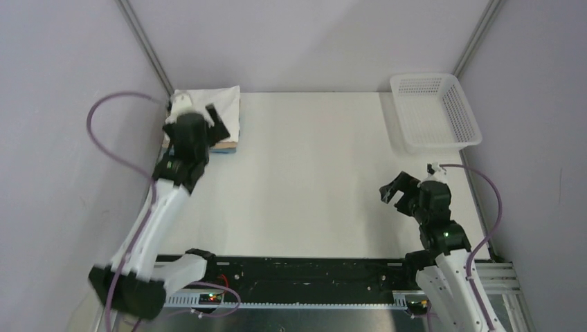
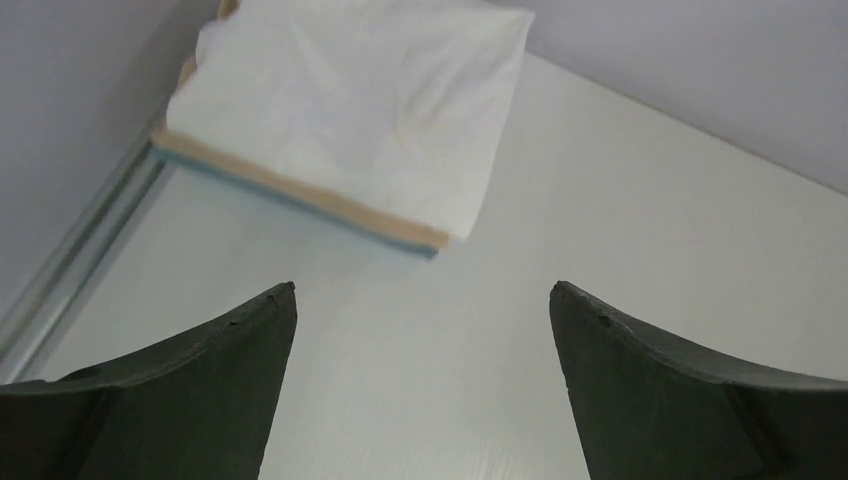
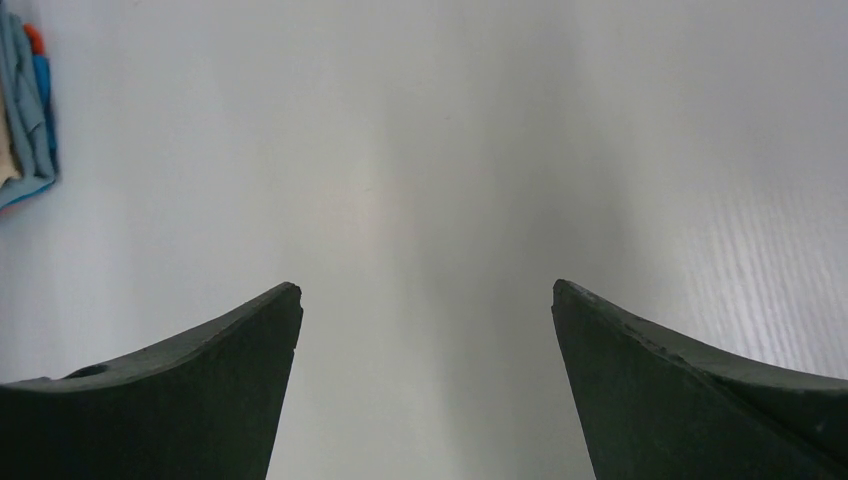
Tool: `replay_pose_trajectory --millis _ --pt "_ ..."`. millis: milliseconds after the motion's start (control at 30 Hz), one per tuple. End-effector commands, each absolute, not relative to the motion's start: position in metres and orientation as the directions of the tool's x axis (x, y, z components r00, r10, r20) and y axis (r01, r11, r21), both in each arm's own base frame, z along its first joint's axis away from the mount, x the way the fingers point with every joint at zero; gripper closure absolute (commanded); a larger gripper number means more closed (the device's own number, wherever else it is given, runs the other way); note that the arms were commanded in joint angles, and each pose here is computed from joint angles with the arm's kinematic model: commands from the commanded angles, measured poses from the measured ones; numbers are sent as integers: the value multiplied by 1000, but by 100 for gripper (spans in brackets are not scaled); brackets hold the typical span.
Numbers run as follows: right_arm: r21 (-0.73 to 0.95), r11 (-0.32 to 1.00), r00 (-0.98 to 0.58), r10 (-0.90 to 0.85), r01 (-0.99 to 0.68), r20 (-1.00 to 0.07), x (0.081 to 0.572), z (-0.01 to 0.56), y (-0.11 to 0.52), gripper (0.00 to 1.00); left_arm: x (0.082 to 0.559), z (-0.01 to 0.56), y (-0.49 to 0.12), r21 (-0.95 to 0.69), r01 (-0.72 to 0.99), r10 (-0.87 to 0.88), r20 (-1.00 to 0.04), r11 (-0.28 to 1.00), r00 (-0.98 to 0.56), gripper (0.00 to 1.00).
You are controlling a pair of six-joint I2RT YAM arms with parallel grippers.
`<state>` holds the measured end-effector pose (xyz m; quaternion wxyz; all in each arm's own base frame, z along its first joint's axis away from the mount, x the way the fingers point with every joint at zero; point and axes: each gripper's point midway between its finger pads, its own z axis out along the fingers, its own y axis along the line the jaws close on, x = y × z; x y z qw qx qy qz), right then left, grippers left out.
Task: Fold and stack the t-shirts
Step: Reset both arms
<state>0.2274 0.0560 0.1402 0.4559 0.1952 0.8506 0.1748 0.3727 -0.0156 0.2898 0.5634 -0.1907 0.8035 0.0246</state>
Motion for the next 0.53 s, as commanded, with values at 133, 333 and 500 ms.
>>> replay_pose_trajectory --millis 133,333,500 --pt "468 845 -305 531 257 -791 224 139 22 0 253 181 -28 -352 -309 -434 -862 884 -261 0" --pt "503 838 -263 544 210 -797 231 141 27 0 227 153 -20 -410 -274 -468 -862 870 -196 0" --pt "496 848 -251 529 186 -811 234 144 28 0 225 158 -19 -424 -251 -470 -867 870 -166 0"
